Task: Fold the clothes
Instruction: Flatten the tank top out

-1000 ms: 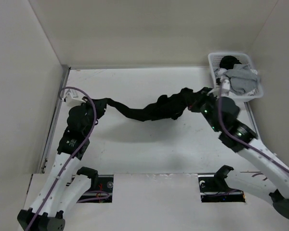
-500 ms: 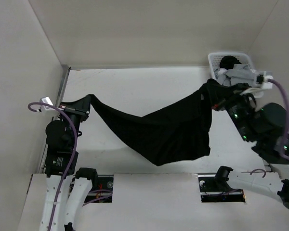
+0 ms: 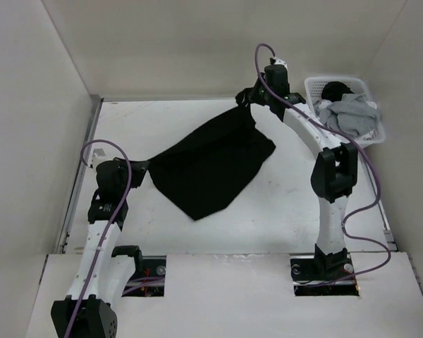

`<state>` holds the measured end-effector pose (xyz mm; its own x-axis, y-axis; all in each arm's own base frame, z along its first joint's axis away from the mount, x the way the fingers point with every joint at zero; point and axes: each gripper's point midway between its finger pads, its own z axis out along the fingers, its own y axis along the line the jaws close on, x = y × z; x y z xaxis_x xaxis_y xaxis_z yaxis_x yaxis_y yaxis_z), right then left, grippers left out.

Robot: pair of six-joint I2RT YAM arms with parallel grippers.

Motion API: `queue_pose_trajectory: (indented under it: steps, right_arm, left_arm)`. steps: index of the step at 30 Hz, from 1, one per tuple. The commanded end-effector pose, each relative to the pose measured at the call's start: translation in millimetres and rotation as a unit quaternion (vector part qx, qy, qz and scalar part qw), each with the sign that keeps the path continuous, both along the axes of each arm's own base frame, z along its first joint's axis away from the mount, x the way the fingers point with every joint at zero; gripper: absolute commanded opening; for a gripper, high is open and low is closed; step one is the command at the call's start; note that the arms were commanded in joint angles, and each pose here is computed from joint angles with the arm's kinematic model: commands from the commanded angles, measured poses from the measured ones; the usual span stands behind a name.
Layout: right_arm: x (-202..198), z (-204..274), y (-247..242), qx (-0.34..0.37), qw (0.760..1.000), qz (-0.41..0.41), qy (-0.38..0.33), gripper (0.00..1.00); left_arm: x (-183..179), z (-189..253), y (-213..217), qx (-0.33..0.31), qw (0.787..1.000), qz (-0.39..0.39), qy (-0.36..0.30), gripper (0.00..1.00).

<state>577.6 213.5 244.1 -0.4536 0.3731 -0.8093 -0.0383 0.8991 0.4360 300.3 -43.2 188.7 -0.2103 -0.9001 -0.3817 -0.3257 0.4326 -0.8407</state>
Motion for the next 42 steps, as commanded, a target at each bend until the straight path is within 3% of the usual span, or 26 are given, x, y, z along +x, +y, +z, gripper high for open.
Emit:
queue_pose_trajectory:
  steps: [1, 2, 3, 6, 10, 12, 17, 24, 30, 33, 36, 39, 40, 42]
  right_arm:
    - [-21.4, 119.1, 2.9, 0.067, 0.992, 0.012, -0.106, 0.19]
    - [-26.6, 112.8, 0.8, 0.065, 0.992, 0.012, -0.110, 0.05]
    - [-33.8, 105.3, 0.8, 0.064, 0.992, 0.013, -0.107, 0.00]
    - [-71.2, 96.5, -3.7, 0.067, 0.992, 0.014, -0.109, 0.00]
    - [-141.4, 120.6, -3.9, 0.070, 0.984, 0.025, -0.161, 0.00]
    - [-159.3, 105.5, -1.7, 0.063, 0.986, 0.026, -0.150, 0.05]
    - [-162.9, -26.3, 13.7, 0.018, 0.999, 0.046, -0.006, 0.38]
    - [-203.9, -138.8, 30.3, 0.006, 0.993, 0.064, 0.104, 0.50]
    - [-230.4, -192.3, 53.0, 0.011, 0.982, 0.087, 0.165, 0.50]
    - [-236.5, -208.0, 71.2, 0.039, 0.975, 0.105, 0.190, 0.45]
    - [-231.7, -210.8, 79.8, 0.050, 0.973, 0.107, 0.196, 0.33]
    - [-225.7, -201.5, 82.2, 0.057, 0.976, 0.105, 0.185, 0.07]
    - [-222.8, -187.9, 77.7, 0.066, 0.979, 0.099, 0.166, 0.02]
    - [-222.1, -157.0, 67.0, 0.075, 0.985, 0.089, 0.124, 0.00]
  left_arm:
    - [13.6, 54.1, -7.5, -0.015, 0.995, -0.010, -0.097, 0.02]
    - [14.5, 58.6, -8.7, -0.013, 0.995, -0.011, -0.103, 0.02]
    - [15.6, 62.3, -10.5, -0.011, 0.994, -0.013, -0.108, 0.02]
    - [15.2, 77.2, -26.9, -0.012, 0.991, -0.039, -0.126, 0.02]
    - [2.5, 109.7, -41.9, -0.006, 0.984, -0.057, -0.170, 0.02]
    - [-4.6, 120.5, -45.5, 0.003, 0.981, -0.060, -0.184, 0.02]
    - [-17.0, 121.2, -45.4, 0.005, 0.981, -0.053, -0.186, 0.02]
    - [-16.6, 102.3, -41.5, -0.003, 0.985, -0.050, -0.167, 0.02]
    - [-11.9, 97.4, -44.6, -0.004, 0.985, -0.057, -0.164, 0.02]
    - [-11.0, 93.9, -43.5, -0.003, 0.985, -0.056, -0.162, 0.02]
    - [-10.5, 91.3, -40.6, -0.003, 0.986, -0.053, -0.159, 0.03]
    - [-9.5, 92.4, -39.0, -0.003, 0.985, -0.053, -0.162, 0.03]
    - [-8.8, 92.4, -38.3, -0.004, 0.985, -0.052, -0.162, 0.03]
    - [-8.3, 90.9, -36.8, -0.004, 0.986, -0.050, -0.162, 0.03]
